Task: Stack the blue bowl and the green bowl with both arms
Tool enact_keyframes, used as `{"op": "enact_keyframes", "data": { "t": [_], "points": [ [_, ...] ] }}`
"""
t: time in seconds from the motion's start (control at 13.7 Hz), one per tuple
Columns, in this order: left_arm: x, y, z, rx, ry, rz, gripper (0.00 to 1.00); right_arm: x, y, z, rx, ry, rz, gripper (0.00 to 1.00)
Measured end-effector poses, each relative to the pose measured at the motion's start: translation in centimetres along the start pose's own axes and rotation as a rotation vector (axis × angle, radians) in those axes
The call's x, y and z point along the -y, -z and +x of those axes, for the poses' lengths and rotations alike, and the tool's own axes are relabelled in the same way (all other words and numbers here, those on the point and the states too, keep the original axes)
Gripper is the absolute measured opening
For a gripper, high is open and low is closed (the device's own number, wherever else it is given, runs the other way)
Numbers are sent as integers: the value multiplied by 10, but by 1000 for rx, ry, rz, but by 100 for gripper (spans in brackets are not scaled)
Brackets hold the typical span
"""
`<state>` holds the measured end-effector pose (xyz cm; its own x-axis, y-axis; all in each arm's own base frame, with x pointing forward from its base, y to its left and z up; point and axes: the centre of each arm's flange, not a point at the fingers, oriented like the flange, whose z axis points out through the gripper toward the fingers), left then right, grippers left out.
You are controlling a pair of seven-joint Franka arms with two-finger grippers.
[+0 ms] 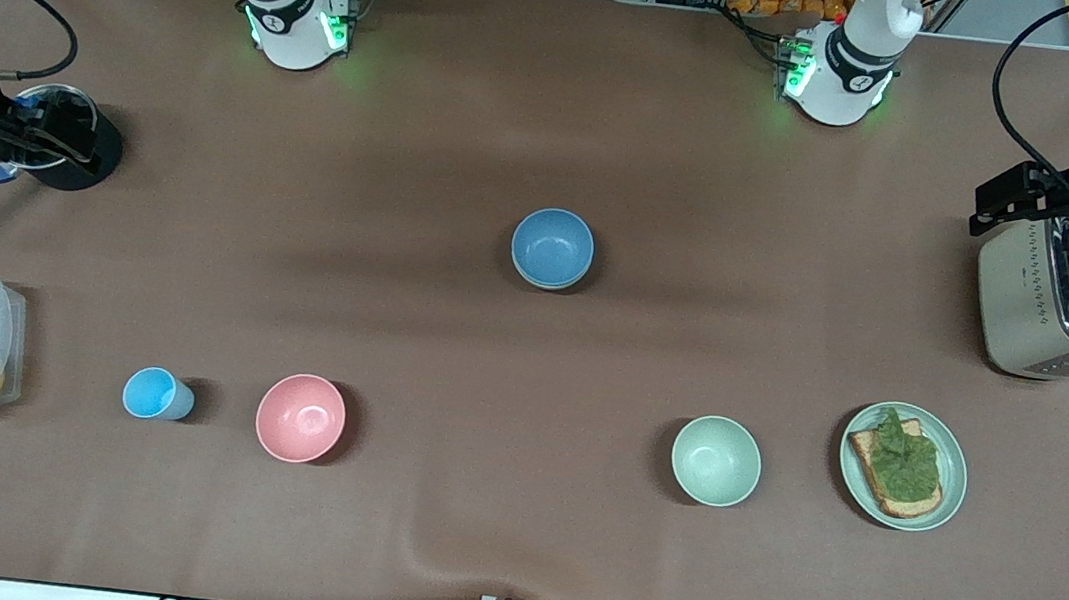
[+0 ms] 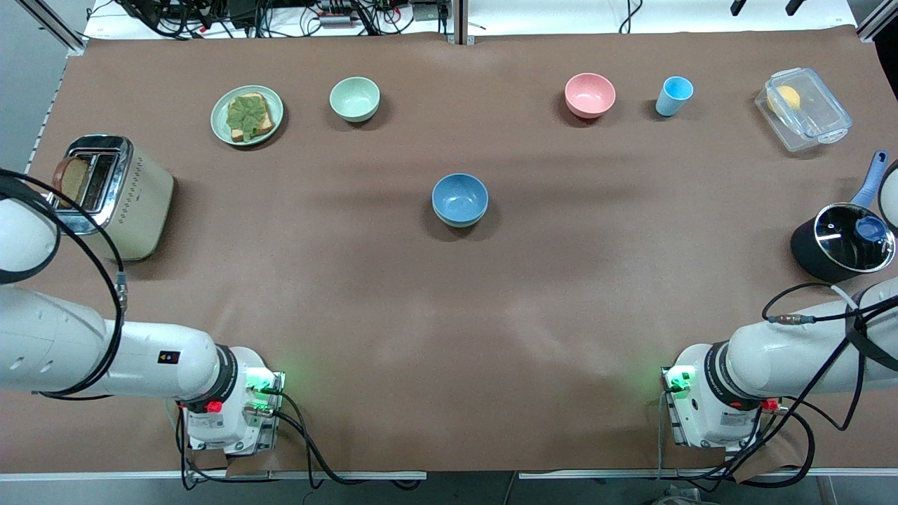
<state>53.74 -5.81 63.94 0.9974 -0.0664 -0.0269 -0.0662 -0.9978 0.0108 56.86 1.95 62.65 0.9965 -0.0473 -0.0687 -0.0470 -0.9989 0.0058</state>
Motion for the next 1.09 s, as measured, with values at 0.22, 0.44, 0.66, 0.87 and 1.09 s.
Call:
{"op": "enact_keyframes", "data": {
  "t": [0.22,0.44,0.66,0.87,1.09],
  "points": [
    [-8,0,0,0,-14,0,100,-2,0,0,1,-2,-1,100],
    [-13,0,-1,0,-23,0,100,-7,0,0,1,9,-1,100],
    [-12,-1,-1,7,-23,1,100,-7,0,0,1,14,-1,100],
    [-12,-1,-2,11,-32,1,100,-9,0,0,3,12,-1,100],
    [-12,-1,-2,12,-45,1,100,-9,0,0,5,13,-1,100]
  ]
}}
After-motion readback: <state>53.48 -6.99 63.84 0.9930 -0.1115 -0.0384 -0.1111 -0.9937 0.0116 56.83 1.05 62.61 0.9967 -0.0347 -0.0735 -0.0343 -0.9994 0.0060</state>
